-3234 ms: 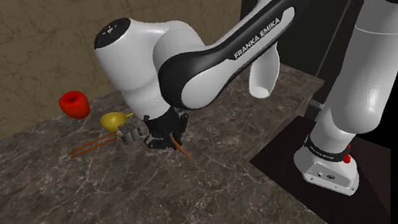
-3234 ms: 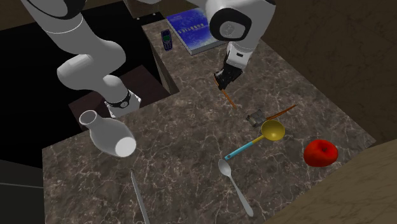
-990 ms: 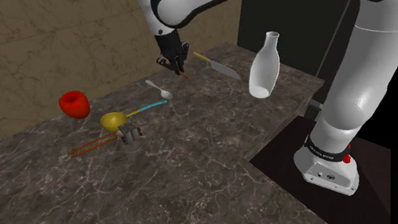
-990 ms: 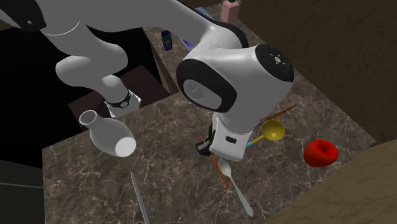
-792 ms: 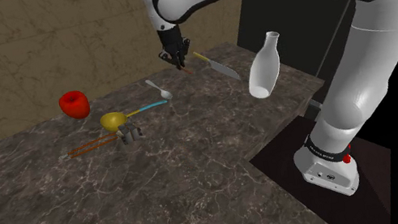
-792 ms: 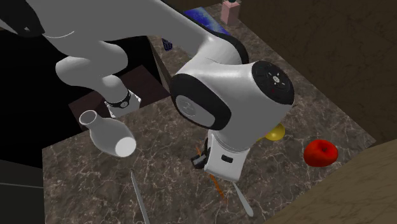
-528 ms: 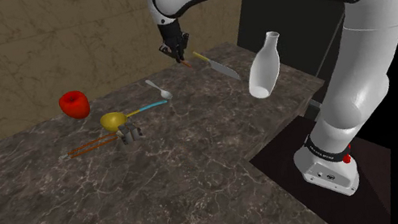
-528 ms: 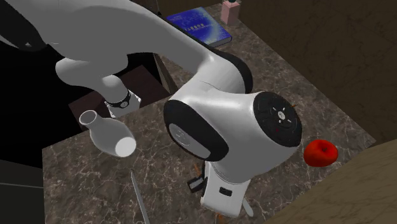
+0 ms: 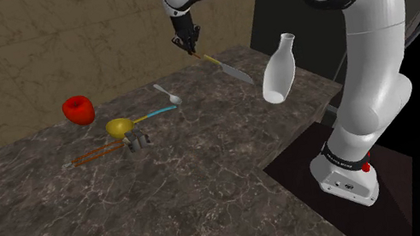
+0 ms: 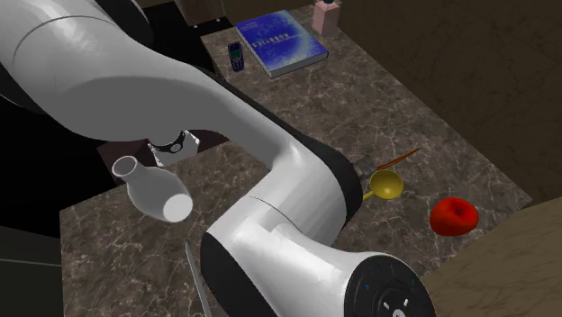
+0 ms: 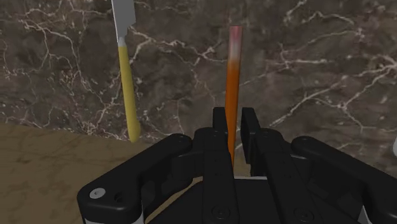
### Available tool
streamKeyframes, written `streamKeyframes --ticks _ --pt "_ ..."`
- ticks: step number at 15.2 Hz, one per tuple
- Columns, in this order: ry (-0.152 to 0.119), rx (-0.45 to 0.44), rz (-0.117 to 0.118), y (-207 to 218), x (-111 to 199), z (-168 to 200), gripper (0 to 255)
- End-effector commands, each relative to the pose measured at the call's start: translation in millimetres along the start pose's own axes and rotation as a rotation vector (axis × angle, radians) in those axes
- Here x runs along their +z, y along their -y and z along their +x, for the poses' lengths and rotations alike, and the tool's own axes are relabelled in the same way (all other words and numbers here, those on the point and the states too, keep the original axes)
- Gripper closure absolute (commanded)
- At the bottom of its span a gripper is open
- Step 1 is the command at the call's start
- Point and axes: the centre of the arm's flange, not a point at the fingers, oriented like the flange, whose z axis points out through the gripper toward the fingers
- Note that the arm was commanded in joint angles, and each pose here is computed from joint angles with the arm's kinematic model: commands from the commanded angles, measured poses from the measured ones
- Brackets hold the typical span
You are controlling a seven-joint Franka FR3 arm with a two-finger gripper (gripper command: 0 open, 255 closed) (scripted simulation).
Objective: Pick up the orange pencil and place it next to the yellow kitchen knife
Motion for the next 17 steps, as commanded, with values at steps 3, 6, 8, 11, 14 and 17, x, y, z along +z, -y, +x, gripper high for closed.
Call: streamKeyframes --ticks 3,6,8,11,14,17 --pt "0.000 -0.001 0.000 0 19 6 255" --pt "0.000 -0.001 0.000 4 35 7 255" --pt "0.000 -0.001 0.000 6 45 7 255" --pt "0.000 -0.001 0.000 10 60 7 255" --pt "0.000 -0.001 0.000 13 76 8 255" --pt "0.000 -0.001 0.000 17 91 8 255"
